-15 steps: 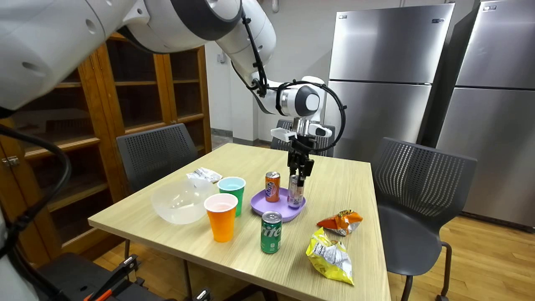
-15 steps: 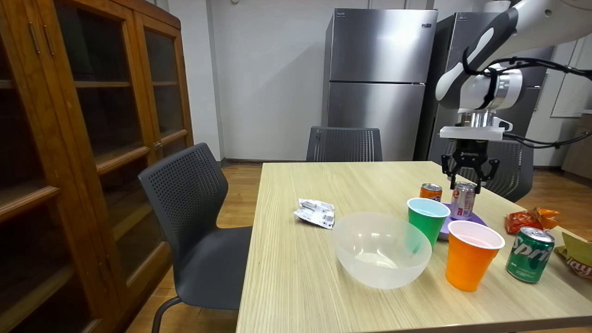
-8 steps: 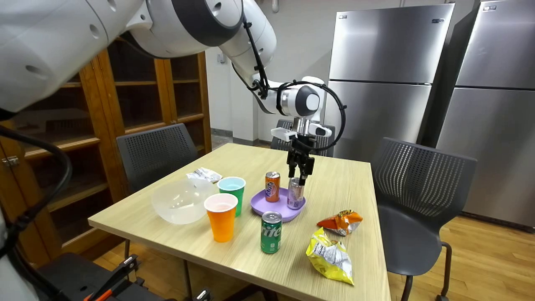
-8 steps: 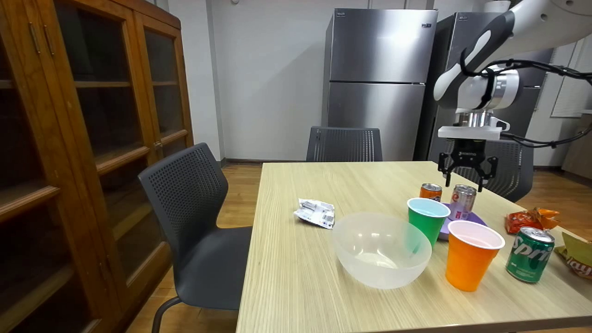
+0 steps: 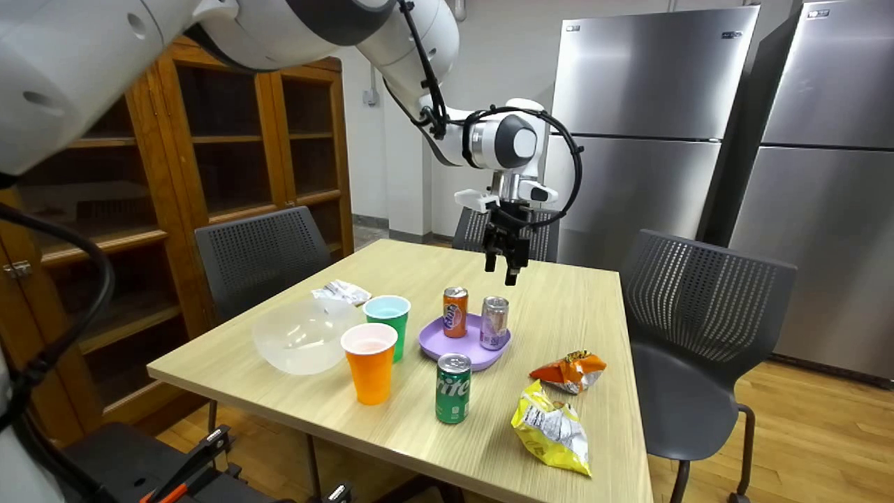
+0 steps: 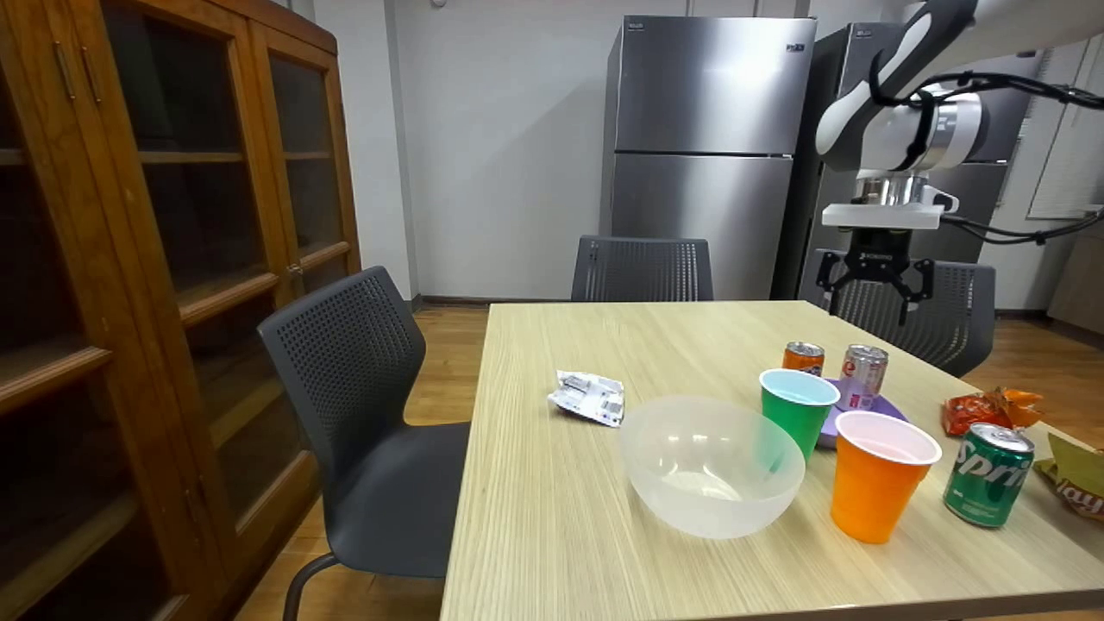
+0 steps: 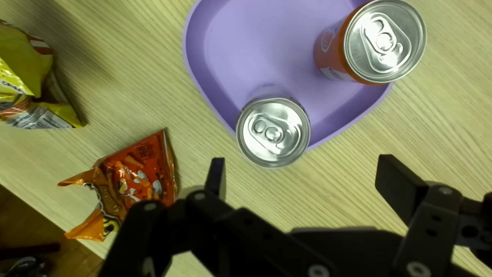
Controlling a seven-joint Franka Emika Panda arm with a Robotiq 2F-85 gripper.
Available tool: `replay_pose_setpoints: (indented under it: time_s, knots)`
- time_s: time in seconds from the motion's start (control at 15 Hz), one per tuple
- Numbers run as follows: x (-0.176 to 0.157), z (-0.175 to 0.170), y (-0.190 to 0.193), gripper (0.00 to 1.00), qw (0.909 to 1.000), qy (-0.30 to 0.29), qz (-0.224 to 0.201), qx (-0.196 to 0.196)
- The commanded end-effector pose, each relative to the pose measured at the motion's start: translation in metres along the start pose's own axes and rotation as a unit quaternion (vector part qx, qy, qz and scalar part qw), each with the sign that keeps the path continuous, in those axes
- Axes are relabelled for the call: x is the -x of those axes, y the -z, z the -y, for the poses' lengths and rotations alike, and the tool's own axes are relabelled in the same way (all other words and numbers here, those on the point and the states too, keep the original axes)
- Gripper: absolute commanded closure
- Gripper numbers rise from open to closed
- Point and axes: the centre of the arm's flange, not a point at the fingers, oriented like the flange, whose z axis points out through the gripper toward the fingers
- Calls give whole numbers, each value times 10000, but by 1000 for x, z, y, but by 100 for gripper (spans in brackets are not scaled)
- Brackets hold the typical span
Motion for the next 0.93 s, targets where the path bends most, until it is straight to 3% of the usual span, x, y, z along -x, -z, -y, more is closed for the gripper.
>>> replay_pose_setpoints:
  time_s: [0.0,0.33,0.87]
  knots:
    - [41,-21,37,0,9994,345,3,100]
    - [82,-38,52,0,9970,712,26,288]
    - [138,-75,32,0,9938,826,427,611]
